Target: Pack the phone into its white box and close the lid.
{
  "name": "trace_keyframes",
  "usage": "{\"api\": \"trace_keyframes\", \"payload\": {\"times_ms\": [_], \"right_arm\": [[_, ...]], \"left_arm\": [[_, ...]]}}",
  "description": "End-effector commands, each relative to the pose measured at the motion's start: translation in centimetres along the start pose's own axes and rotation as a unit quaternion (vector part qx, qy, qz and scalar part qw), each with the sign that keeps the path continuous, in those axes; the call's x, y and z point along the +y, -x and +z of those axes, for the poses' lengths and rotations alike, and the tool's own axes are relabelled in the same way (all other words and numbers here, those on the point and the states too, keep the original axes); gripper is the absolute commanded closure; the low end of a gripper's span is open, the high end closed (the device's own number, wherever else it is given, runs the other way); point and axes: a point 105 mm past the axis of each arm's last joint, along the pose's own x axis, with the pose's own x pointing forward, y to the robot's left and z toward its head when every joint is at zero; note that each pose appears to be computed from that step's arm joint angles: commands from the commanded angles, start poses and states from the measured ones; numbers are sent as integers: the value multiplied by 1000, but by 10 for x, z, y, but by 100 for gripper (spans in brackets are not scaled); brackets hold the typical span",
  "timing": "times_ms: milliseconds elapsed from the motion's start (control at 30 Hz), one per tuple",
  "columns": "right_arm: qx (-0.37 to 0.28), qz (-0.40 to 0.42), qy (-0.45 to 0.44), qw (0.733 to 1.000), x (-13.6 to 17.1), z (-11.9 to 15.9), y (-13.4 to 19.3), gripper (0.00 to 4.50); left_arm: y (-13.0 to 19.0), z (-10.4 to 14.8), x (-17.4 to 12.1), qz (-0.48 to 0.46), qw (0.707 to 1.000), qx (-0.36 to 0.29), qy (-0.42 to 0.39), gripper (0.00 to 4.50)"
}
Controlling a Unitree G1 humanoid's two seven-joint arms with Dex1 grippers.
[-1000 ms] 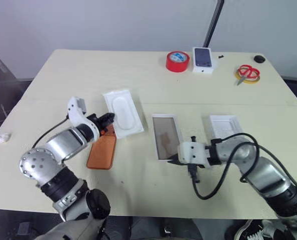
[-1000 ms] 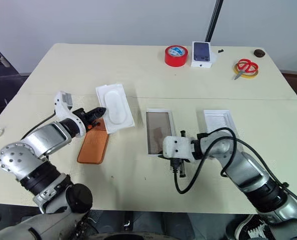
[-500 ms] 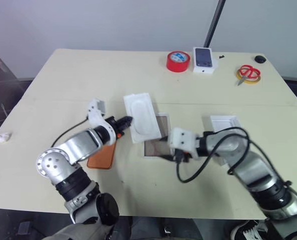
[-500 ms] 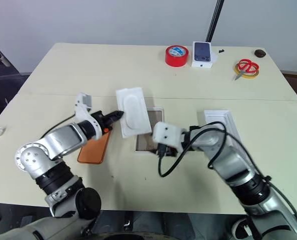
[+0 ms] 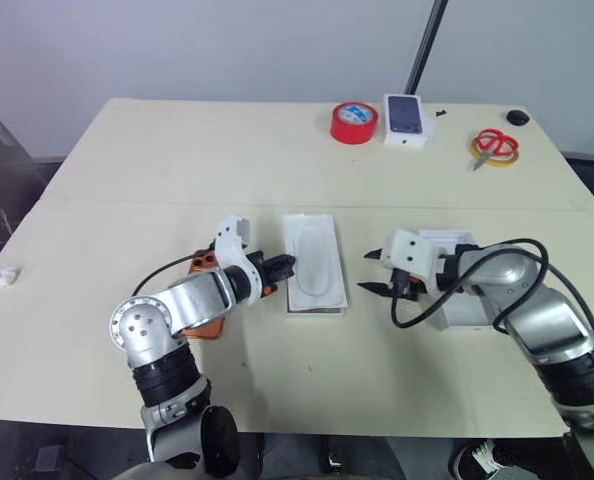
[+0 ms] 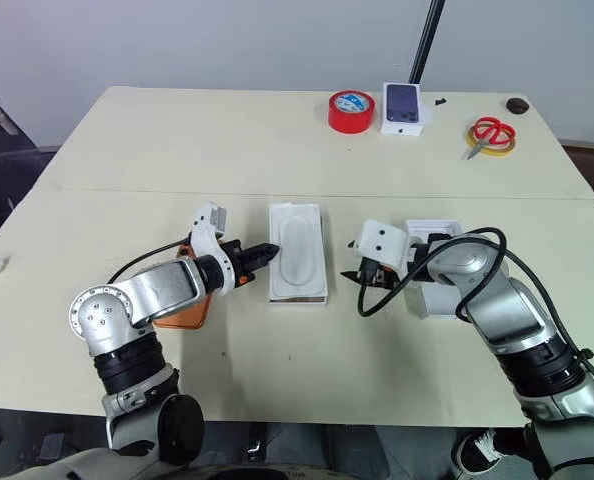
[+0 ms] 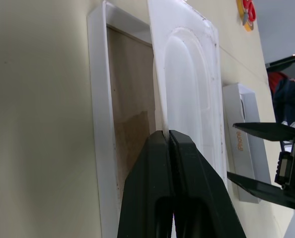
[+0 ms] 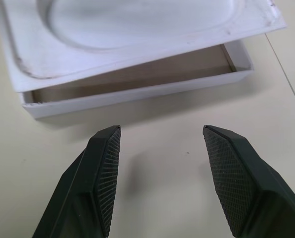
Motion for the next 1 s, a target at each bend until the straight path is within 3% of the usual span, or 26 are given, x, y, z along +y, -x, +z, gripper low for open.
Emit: {"api": "trace_keyframes", "payload": {"times_ms": [33, 167, 267, 367, 400, 567, 733, 833, 1000], "right_arm": [[-12, -32, 22, 999, -15, 8, 6, 169], [-17, -43, 24, 999, -22, 10, 6, 169], [-30, -47, 26, 998, -26, 14, 6, 261], [-47, -57, 22, 997, -31, 23, 3, 417], [-52, -61, 18, 997, -33, 26, 2, 447], [-79, -66, 2, 995, -34, 45, -19, 447], [-79, -72, -7, 994, -32, 58, -50, 447], [-68, -83, -7, 994, -34, 61, -66, 447], [-58, -77, 3, 995, -28, 61, -86, 447]], "left_arm": [[1, 2, -11, -26, 1000, -9, -5, 355], [6, 8, -8, -23, 1000, -20, -8, 161], [14, 18, -1, -14, 999, -38, -9, 154], [26, 33, 5, -1, 998, -60, -33, 154], [30, 37, 9, 9, 997, -65, -50, 154], [55, 63, 30, 62, 983, -100, -144, 154], [77, 69, 41, 69, 957, -113, -259, 154], [92, 64, 40, 40, 936, -116, -331, 154], [106, 36, 51, 21, 904, -61, -422, 154]]}}
